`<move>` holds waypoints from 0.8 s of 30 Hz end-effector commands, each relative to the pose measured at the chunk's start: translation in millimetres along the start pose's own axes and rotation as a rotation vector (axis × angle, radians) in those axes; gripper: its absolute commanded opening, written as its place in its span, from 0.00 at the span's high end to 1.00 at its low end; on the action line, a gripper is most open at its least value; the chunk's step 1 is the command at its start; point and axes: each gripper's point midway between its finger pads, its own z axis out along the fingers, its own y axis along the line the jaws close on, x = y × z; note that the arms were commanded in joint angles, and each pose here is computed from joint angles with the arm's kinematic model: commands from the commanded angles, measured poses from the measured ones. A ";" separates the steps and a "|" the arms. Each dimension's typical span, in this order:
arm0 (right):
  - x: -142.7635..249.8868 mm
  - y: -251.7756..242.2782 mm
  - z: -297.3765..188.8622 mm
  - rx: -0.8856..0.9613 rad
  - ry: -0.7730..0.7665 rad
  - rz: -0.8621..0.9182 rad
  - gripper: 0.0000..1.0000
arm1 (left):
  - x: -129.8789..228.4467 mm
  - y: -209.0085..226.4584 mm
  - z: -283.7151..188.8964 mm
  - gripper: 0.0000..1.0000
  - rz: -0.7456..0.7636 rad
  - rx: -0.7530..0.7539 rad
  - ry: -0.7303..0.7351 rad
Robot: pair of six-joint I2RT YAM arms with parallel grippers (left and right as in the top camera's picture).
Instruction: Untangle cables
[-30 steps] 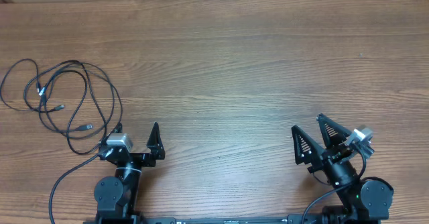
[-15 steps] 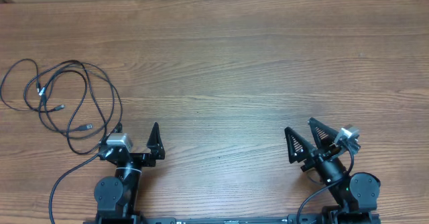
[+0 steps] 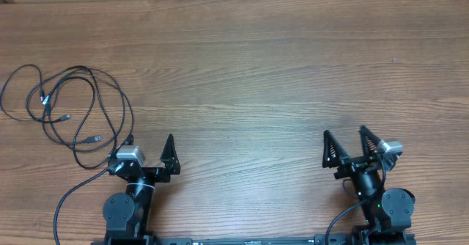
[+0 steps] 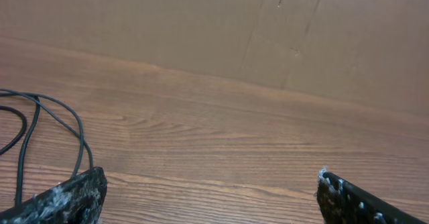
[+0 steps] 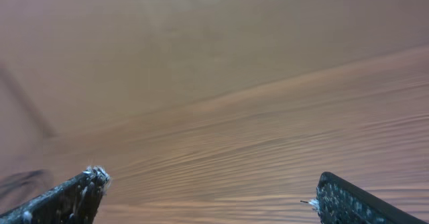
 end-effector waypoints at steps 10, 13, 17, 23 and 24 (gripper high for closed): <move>-4.9 -25.7 -1.8 0.150 -0.032 -0.206 0.00 | 0.3 -2.0 -0.4 0.00 0.016 0.010 -0.003; -4.3 -23.8 -1.5 0.139 -0.030 -0.201 0.00 | 0.3 -1.9 -0.4 0.00 0.015 0.010 -0.003; -4.2 -23.8 -1.5 0.139 -0.030 -0.201 0.00 | 0.3 -2.0 -0.4 0.01 0.015 0.010 -0.003; -4.3 -23.8 -1.5 0.139 -0.030 -0.201 0.00 | 0.3 -2.0 -0.4 0.01 0.015 0.010 -0.003; -4.3 -23.8 -1.5 0.139 -0.030 -0.201 0.00 | 0.3 -1.9 -0.4 0.00 0.016 0.010 -0.003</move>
